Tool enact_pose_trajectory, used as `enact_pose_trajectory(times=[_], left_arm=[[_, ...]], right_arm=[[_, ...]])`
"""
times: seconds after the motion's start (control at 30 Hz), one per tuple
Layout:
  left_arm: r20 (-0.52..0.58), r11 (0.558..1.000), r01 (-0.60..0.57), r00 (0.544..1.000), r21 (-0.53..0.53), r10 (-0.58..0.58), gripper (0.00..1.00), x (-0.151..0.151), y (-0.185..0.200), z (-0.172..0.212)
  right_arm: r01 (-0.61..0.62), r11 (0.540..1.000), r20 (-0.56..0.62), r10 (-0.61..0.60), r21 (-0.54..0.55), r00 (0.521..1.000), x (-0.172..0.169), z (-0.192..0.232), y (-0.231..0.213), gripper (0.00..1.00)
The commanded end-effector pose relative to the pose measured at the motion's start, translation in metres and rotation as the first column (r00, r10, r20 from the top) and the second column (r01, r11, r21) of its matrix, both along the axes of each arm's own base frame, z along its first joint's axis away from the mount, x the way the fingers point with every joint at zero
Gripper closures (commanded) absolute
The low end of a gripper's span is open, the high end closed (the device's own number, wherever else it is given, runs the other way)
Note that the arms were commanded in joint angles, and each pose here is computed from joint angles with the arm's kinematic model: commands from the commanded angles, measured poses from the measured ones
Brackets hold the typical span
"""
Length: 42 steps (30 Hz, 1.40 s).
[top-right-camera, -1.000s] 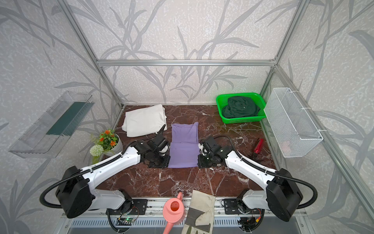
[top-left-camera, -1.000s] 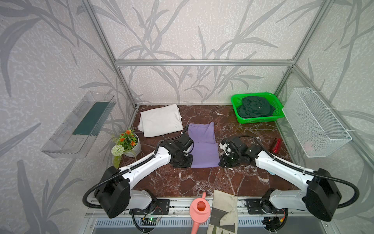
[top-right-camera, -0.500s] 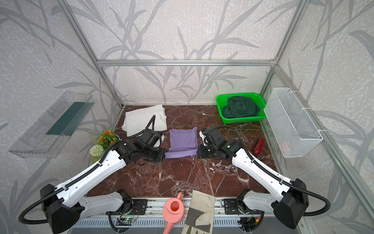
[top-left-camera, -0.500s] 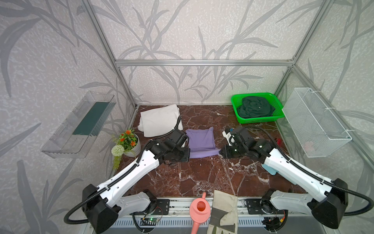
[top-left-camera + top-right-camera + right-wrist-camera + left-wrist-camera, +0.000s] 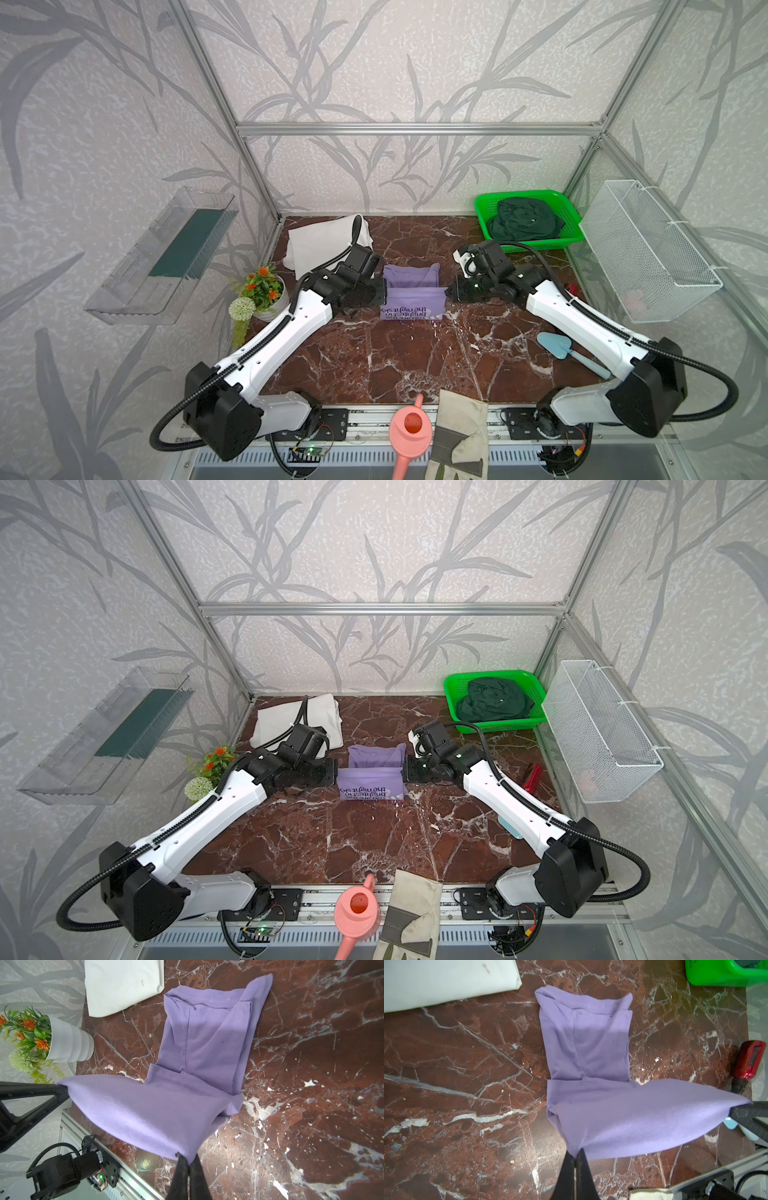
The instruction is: Fold and stack the t-shirts
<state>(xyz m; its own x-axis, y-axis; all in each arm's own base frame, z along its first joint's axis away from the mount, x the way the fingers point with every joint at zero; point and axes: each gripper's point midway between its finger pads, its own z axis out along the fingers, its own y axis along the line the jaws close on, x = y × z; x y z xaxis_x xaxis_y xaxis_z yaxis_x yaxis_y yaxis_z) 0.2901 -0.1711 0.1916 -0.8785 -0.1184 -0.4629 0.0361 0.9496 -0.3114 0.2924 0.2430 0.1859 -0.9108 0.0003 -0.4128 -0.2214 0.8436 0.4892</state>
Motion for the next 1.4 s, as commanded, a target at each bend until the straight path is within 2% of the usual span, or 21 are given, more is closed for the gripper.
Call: enact_pose_trajectory(times=[0.0,0.3,0.5,0.67,0.83,0.87,0.93,0.97,1.03,1.07,1.23,1.37], left_arm=[[0.065,0.999,-0.045,0.997,-0.006,0.046,1.0,0.03,0.008,0.016],[0.005,0.999,-0.04,0.999,-0.012,0.04,1.0,0.084,0.0,0.007],[0.004,0.998,-0.042,0.999,-0.048,0.043,1.0,0.135,-0.009,0.0],[-0.057,0.997,-0.048,0.997,-0.061,0.044,1.0,0.184,-0.013,-0.026],[-0.104,0.998,-0.051,0.993,-0.044,0.047,0.98,0.22,-0.014,-0.059],[-0.112,0.997,-0.048,0.993,-0.052,0.042,0.88,0.226,-0.015,-0.067],[-0.074,0.997,-0.006,0.997,-0.076,0.001,0.72,0.236,-0.022,-0.072],[-0.038,0.998,0.0,0.999,-0.063,-0.002,0.67,0.24,-0.022,-0.072],[0.037,0.999,0.001,0.999,-0.05,0.001,0.61,0.245,-0.017,-0.066],[0.071,0.999,0.008,0.997,-0.047,-0.005,0.6,0.245,-0.017,-0.062],[0.133,0.992,0.048,0.991,-0.117,-0.032,0.58,0.235,-0.024,-0.053],[0.084,0.983,0.065,0.995,-0.174,-0.051,0.63,0.24,-0.037,-0.07]], right_arm=[[-0.011,1.0,0.037,0.011,0.006,0.999,0.019,0.009,0.002,1.0],[0.018,1.0,0.006,-0.018,0.003,1.0,0.068,-0.006,-0.002,1.0],[0.039,0.999,-0.041,-0.039,0.002,0.998,0.108,-0.028,-0.009,1.0],[0.049,0.999,-0.092,-0.048,0.008,0.995,0.155,-0.051,-0.014,1.0],[0.016,1.0,-0.18,-0.017,-0.006,0.984,0.188,-0.088,-0.016,0.99],[0.004,1.0,-0.19,-0.007,-0.012,0.982,0.192,-0.095,-0.015,0.92],[-0.013,1.0,-0.195,0.008,-0.025,0.981,0.198,-0.104,-0.014,0.69],[-0.013,1.0,-0.185,0.008,-0.027,0.983,0.201,-0.105,-0.014,0.59],[-0.012,1.0,-0.137,0.01,-0.016,0.991,0.205,-0.099,-0.011,0.46],[-0.007,1.0,-0.11,0.006,-0.014,0.994,0.206,-0.094,-0.01,0.44],[0.026,1.0,-0.045,-0.025,0.017,0.999,0.201,-0.075,-0.006,0.45],[0.007,0.998,-0.049,-0.004,0.062,0.999,0.204,-0.077,0.011,0.59]])
